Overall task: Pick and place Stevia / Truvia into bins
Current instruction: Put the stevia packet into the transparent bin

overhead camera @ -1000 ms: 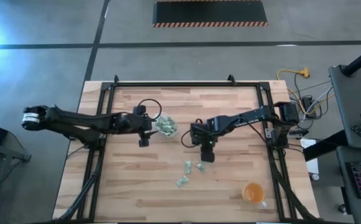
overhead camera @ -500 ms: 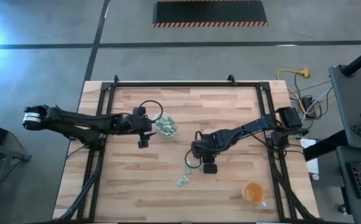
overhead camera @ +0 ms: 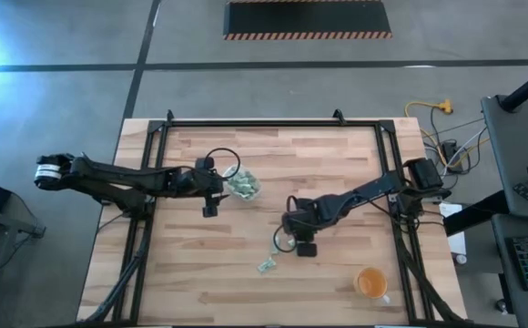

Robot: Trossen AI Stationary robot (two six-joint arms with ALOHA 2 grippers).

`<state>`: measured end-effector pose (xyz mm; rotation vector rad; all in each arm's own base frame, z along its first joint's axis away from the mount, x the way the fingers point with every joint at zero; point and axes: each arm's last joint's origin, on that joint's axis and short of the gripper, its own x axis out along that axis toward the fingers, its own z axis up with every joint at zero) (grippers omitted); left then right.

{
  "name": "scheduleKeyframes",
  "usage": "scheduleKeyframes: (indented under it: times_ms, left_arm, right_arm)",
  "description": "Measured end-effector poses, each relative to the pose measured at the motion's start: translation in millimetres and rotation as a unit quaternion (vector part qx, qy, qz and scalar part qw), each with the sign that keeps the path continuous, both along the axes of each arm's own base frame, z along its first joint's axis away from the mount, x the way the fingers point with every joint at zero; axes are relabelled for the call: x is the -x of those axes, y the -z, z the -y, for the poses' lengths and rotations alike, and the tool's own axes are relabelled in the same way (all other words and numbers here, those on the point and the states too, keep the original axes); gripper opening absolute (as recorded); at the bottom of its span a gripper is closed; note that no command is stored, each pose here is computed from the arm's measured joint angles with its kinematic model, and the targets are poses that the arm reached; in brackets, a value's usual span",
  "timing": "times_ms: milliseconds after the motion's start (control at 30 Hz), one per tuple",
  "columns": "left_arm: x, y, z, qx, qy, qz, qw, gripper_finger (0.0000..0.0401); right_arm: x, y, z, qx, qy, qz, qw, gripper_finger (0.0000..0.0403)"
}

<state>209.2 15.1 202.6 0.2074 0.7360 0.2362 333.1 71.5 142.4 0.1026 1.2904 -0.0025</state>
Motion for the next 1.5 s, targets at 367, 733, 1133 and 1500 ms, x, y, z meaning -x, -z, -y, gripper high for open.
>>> scheduleKeyframes:
  times_ms: [367, 733, 1133, 1500]
  left_arm:
    - [0.0, 0.0, -0.2, 0.0, 0.0, 0.0, 1.0, 0.0217]
    - [0.0, 0.1, -0.2, 0.0, 0.0, 0.0, 1.0, 0.0217]
    - [0.1, 0.2, 0.0, 0.0, 0.0, -0.001, 1.0, 0.0217]
    - [0.3, 0.4, 0.0, 0.0, 0.0, -0.003, 1.0, 0.0217]
  right_arm:
    - [6.2, 7.7, 2.0, 0.009, 0.021, -0.011, 1.0, 0.0129]
    - [5.4, 5.7, 2.4, 0.021, -0.004, -0.012, 1.0, 0.005]
    - [-8.3, -21.6, 2.1, 0.079, -0.068, 0.044, 0.994, 0.0012]
    - [-57.4, -69.8, 24.6, 0.284, -0.121, 0.254, 0.917, 0.0011]
